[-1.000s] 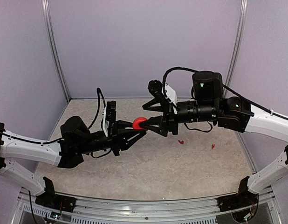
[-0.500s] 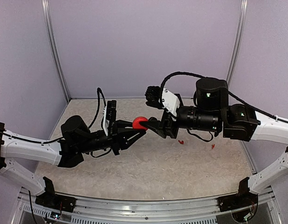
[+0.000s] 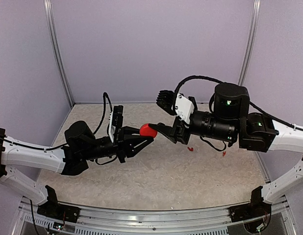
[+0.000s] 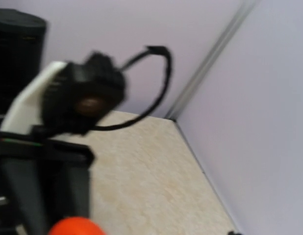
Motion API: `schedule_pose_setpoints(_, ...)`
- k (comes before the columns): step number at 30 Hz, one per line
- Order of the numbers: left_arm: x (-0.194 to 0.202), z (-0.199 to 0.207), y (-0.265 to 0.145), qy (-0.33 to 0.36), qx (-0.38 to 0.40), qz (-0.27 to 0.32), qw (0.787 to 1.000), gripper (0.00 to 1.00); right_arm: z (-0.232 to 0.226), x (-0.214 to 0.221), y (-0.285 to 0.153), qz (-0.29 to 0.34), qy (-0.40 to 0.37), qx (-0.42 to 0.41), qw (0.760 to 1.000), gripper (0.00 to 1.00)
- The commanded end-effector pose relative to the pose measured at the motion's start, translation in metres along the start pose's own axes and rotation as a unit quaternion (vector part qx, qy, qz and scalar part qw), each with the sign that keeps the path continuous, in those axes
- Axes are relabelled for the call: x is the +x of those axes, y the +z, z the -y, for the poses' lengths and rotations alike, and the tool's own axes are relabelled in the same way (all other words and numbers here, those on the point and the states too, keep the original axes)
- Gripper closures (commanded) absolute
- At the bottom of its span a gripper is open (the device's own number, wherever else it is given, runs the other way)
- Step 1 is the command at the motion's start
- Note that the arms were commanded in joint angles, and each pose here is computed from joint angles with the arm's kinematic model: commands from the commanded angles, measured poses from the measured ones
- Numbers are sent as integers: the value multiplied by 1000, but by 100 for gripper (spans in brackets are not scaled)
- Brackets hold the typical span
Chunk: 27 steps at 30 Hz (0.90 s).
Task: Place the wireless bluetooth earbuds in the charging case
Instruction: Open the charging case.
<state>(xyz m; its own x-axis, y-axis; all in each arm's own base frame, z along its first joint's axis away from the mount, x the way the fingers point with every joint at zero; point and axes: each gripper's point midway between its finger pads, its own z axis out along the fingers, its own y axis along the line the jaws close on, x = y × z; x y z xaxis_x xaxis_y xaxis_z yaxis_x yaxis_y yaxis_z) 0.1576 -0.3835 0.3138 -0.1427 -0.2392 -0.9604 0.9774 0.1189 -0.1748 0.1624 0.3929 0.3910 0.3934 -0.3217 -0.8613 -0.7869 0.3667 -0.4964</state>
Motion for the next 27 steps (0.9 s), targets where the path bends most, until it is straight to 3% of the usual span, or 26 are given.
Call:
schedule_pose_setpoints(1,-16,2,4,2,13,20,1000,94,-22,-7,-4,7,-14,-54,998,34)
schedule_pose_setpoints(15,-17,6,3,2,20,20,1000,94,-11,21,17,-67,-25,-3,997,35)
schedule_pose_setpoints(27,-14,6,4,1,22,18,1000,94,18,14,4,-61,-24,68,996,37)
